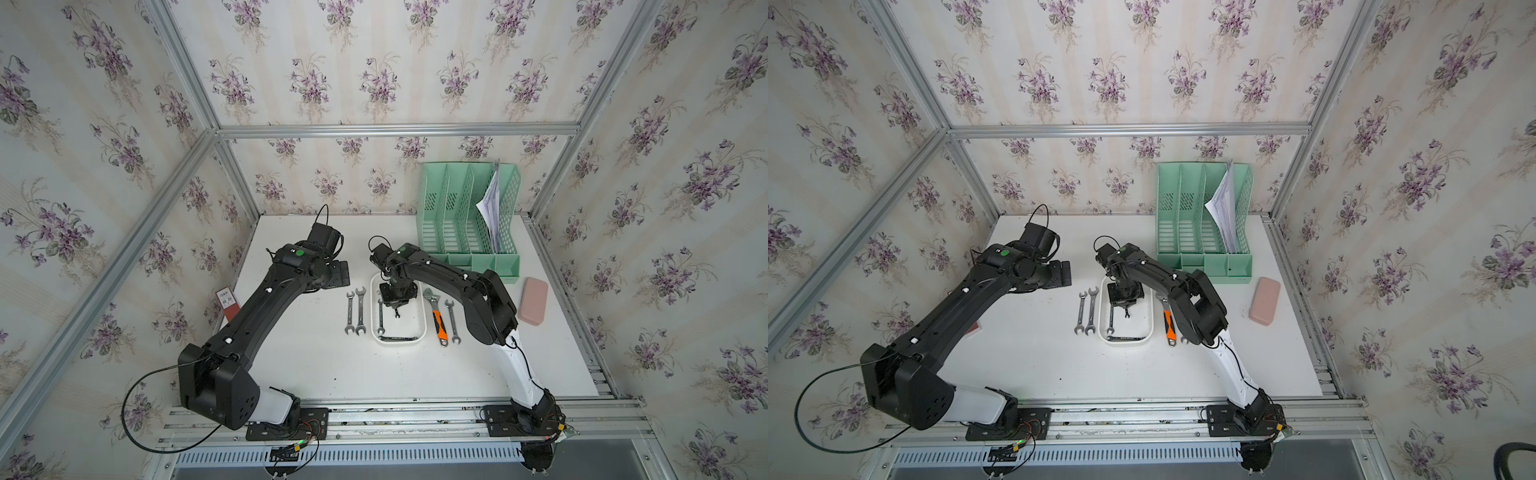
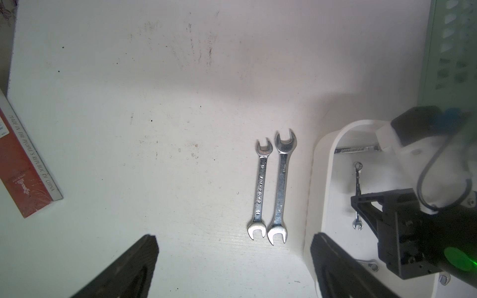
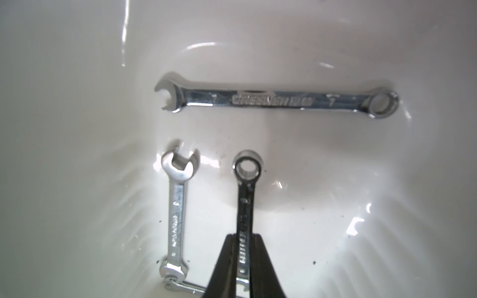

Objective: Take out the wrench from the storage box
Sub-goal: Pick up the wrench from the storage box.

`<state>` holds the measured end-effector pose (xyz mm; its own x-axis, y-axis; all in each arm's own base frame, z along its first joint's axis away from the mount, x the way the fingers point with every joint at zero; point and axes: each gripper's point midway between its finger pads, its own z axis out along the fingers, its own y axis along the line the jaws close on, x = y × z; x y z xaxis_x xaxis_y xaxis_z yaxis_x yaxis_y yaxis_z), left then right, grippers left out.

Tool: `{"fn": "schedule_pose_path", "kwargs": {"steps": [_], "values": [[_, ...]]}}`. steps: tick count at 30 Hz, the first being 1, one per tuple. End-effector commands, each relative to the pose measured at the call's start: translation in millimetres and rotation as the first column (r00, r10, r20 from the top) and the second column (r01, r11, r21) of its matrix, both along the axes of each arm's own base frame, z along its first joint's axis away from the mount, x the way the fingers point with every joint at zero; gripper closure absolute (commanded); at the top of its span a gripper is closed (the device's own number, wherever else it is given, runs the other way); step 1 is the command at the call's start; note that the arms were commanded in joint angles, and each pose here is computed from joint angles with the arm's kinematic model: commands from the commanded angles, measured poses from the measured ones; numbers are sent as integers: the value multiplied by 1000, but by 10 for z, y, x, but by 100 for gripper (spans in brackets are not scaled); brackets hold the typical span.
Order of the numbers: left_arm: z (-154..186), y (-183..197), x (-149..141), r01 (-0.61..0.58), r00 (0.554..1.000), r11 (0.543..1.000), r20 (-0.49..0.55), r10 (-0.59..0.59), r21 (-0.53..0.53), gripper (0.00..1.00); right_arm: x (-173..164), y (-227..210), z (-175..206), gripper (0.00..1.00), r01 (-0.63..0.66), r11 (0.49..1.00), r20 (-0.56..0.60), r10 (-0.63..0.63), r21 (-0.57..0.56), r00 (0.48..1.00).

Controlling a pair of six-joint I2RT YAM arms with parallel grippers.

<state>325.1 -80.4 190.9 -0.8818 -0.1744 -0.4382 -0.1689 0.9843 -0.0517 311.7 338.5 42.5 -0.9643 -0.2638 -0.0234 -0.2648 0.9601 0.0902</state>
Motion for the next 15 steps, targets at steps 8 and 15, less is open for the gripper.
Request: {"fn": "schedule_pose_path", "kwargs": {"steps": [8,15], "values": [[53,-3,11,8,1000,1000,12,-8,1,3,67,-177,359,91,7,1000,57,-6,-19,998],[77,-14,29,8,1000,1000,15,-8,-4,3,103,-404,627,91,36,999,100,-35,-13,994]]}}
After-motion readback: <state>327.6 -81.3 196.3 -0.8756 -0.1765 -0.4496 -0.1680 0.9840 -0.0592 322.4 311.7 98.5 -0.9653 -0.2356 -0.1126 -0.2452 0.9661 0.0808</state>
